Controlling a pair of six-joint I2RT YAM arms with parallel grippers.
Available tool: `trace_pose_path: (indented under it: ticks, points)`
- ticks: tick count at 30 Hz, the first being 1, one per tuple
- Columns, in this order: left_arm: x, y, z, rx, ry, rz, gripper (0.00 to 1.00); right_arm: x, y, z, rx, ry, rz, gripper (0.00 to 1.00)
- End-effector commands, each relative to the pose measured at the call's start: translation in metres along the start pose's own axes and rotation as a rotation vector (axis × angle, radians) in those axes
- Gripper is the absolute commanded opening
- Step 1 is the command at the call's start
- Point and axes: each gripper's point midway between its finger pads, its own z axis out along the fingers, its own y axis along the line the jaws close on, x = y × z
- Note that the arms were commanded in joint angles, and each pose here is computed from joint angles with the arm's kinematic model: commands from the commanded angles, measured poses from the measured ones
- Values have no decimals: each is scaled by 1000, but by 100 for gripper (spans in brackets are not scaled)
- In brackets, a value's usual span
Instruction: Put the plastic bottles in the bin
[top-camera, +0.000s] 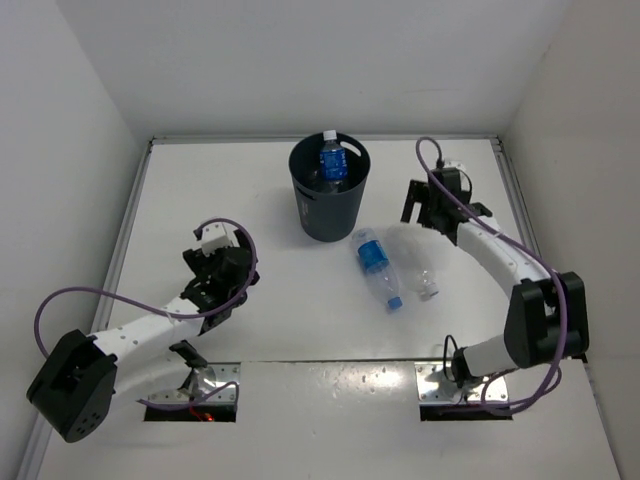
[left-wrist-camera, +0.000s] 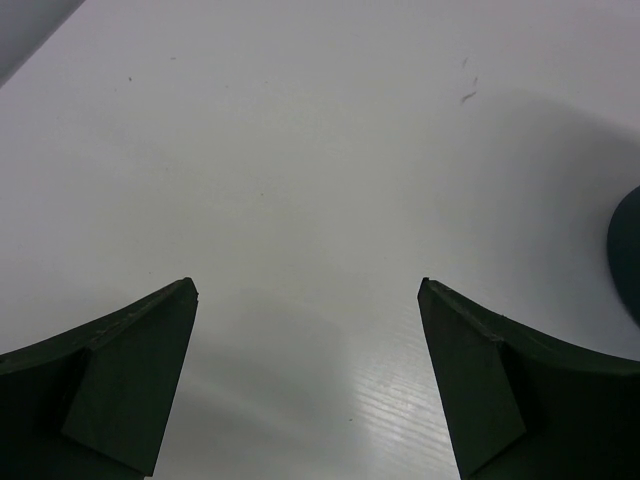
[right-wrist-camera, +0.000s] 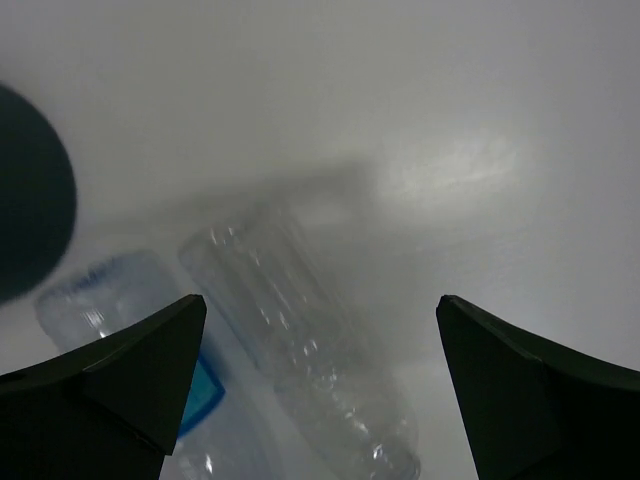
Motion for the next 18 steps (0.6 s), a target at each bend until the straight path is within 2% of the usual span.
trace_pose_path:
  ticks: [1, 14, 18]
  points:
    - [-7, -4, -1, 2, -22, -22, 99, 60, 11, -3, -86, 219, -9, 100]
    - [-10, -5, -2, 21, -37, -35, 99, 136, 15, 35, -97, 547, -61, 100]
    - [-8, -6, -3, 41, -32, -21, 99, 143, 17, 37, -109, 580, -68, 98]
